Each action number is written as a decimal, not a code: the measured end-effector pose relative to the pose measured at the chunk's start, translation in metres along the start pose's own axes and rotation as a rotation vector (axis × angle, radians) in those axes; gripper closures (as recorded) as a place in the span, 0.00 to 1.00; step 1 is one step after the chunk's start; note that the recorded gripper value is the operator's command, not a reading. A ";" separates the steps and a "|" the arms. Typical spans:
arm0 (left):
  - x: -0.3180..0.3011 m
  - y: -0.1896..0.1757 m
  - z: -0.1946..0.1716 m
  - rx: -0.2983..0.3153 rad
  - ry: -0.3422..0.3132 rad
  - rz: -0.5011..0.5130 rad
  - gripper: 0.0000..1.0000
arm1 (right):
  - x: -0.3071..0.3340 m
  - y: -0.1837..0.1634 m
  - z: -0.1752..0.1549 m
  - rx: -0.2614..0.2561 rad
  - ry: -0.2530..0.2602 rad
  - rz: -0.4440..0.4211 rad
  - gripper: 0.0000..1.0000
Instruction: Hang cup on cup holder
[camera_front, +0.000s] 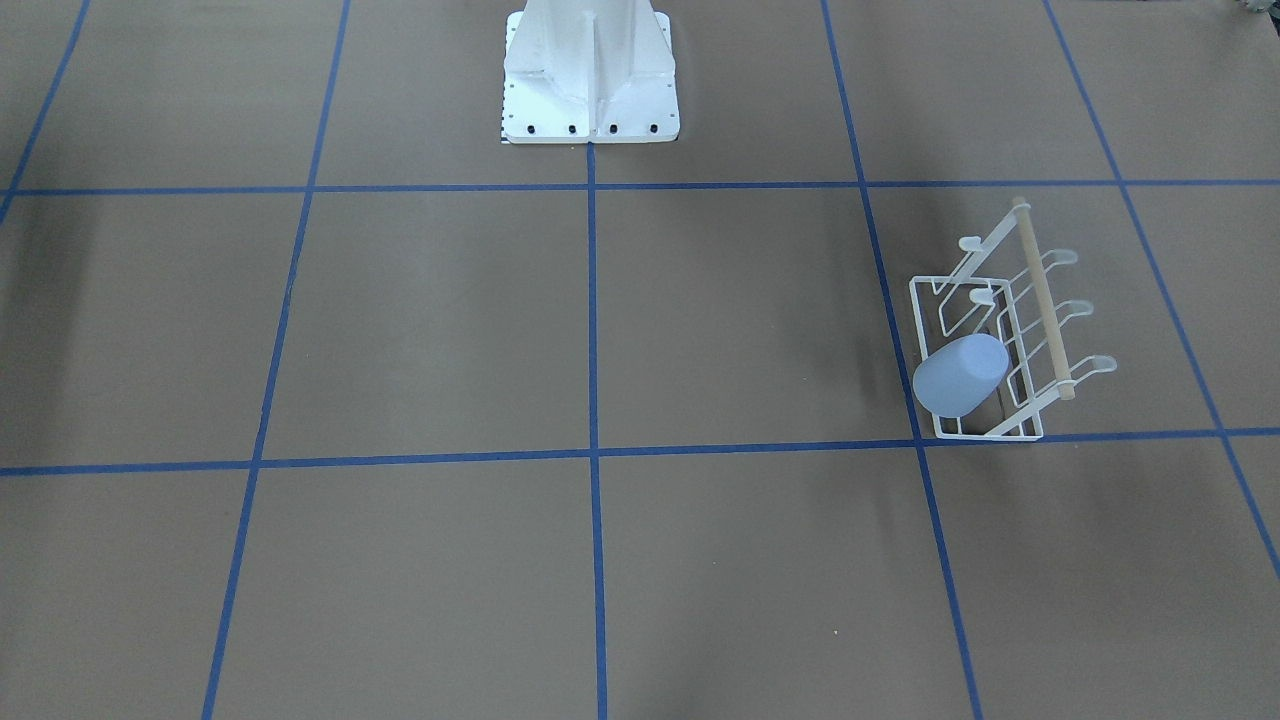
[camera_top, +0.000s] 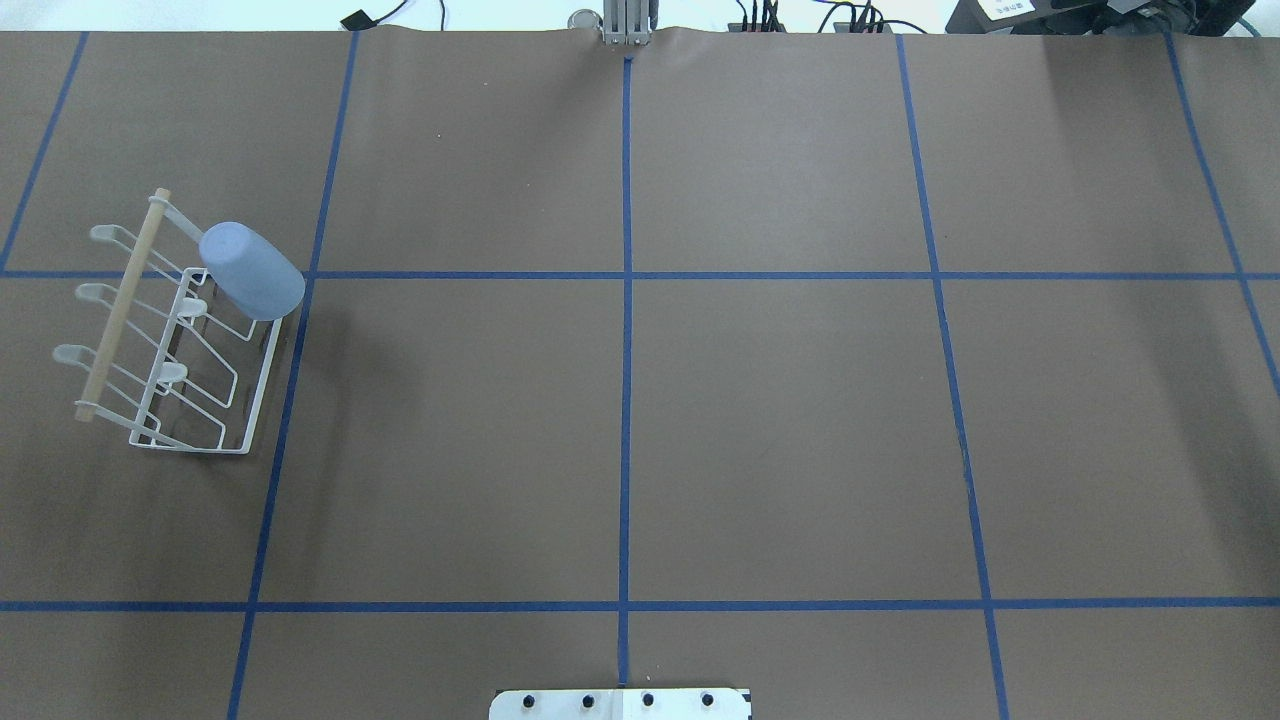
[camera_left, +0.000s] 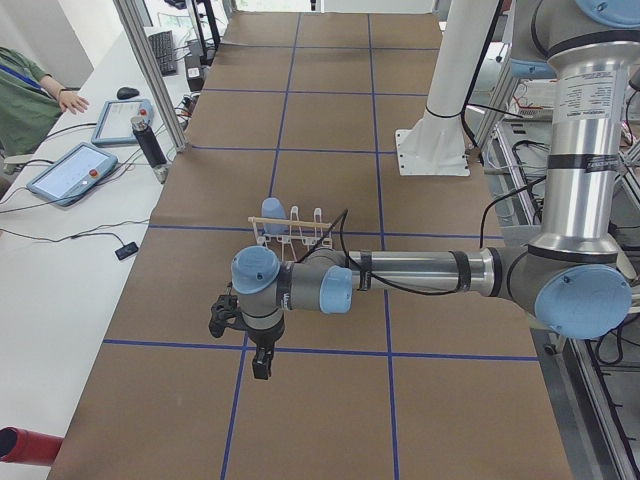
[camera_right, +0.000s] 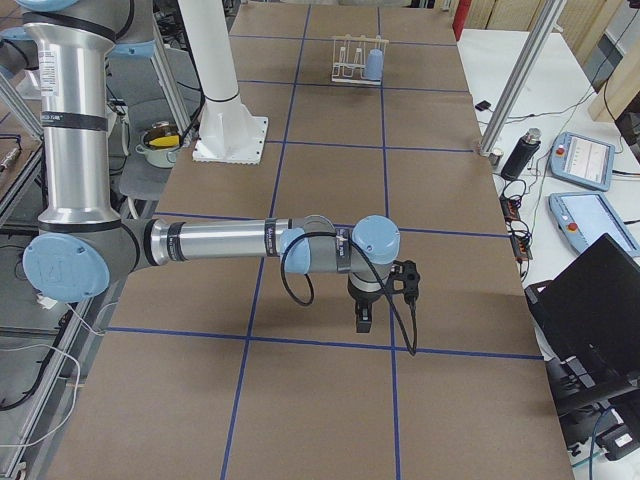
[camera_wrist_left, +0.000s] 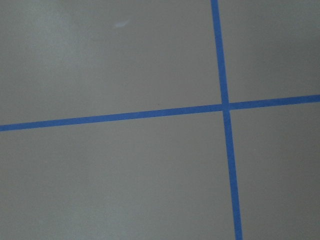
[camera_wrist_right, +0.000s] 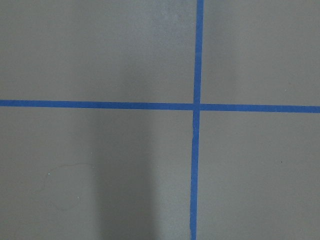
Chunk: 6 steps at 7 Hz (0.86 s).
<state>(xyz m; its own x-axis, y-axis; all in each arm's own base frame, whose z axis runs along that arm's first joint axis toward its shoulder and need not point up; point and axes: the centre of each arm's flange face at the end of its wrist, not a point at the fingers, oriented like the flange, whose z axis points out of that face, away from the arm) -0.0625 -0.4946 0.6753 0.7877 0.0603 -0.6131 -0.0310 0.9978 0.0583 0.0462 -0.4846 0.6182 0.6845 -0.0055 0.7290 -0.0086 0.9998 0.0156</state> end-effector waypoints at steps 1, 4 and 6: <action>-0.001 0.002 0.000 0.000 0.006 -0.007 0.02 | 0.001 0.002 0.001 -0.003 -0.001 0.003 0.00; 0.024 -0.002 -0.024 0.041 0.068 -0.019 0.02 | 0.001 0.004 0.000 -0.005 -0.031 0.017 0.00; 0.032 0.009 -0.033 0.055 0.076 -0.043 0.02 | 0.003 0.006 -0.002 -0.002 -0.057 0.030 0.00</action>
<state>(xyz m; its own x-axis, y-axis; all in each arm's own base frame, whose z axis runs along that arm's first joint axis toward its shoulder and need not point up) -0.0585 -0.4829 0.6302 0.7385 0.0209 -0.6739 0.0373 0.9967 0.0719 0.0499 -0.4783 0.6190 0.6415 0.0240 0.7667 -0.0271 0.9996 -0.0087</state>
